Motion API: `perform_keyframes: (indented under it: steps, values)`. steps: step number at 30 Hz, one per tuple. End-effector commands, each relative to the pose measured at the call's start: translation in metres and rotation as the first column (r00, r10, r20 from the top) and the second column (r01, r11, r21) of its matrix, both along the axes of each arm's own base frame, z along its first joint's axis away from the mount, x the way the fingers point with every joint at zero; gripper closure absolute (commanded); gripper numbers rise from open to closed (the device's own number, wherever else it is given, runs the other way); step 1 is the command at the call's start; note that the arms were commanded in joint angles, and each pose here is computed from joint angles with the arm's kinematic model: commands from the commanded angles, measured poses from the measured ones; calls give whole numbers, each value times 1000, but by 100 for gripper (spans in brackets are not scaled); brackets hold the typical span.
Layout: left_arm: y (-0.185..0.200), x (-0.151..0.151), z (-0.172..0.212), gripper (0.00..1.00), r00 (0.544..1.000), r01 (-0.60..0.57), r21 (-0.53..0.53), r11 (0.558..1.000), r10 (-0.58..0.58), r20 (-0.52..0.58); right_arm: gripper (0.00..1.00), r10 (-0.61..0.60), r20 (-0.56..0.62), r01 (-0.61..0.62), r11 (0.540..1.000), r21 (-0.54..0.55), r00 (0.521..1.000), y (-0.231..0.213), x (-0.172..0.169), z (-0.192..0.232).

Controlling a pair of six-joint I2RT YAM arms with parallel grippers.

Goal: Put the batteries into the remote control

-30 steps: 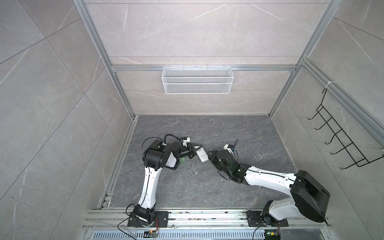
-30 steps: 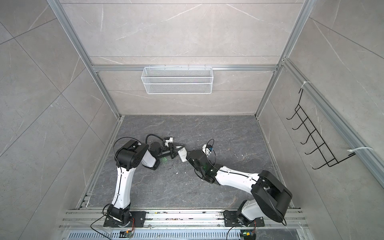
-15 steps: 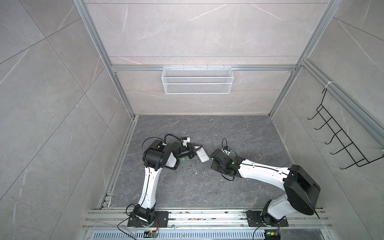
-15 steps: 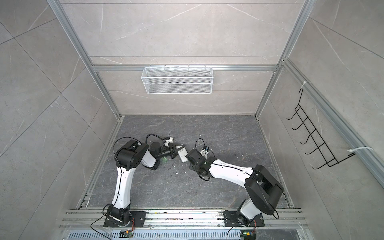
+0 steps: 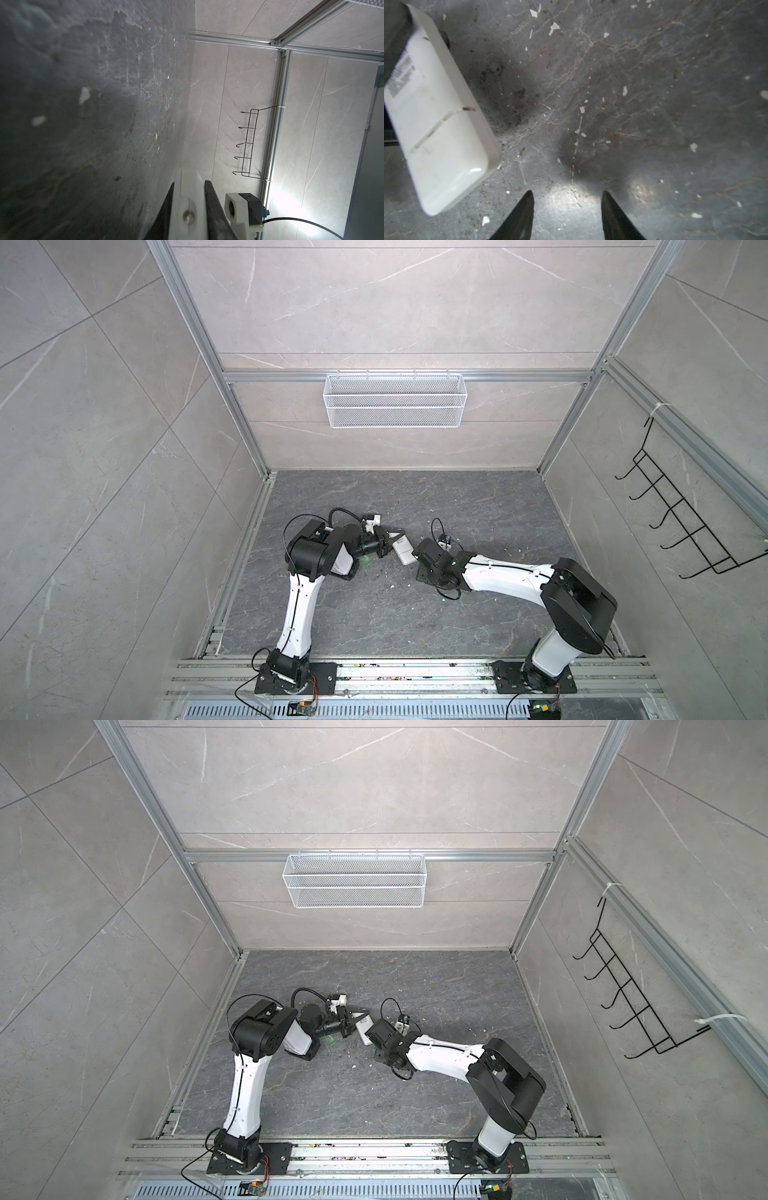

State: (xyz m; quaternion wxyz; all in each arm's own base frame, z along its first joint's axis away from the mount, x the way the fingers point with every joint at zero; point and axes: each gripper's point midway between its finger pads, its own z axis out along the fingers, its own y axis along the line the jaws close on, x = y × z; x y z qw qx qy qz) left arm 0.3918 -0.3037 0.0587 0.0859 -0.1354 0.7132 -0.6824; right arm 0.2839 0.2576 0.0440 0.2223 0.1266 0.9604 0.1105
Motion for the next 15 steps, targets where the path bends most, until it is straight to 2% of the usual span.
perform_keyframes:
  steps: [1, 15]
  values:
    - [2, -6, -9, 97, 1000, 0, 24, 1000, 1, -22, 48, 26, 5, -26, 1000, -10, 1000, 10, 7, -1]
    - [-12, -18, 6, 98, 998, 34, 27, 999, -36, 45, 50, 56, 19, -56, 998, 7, 998, 31, 41, 5]
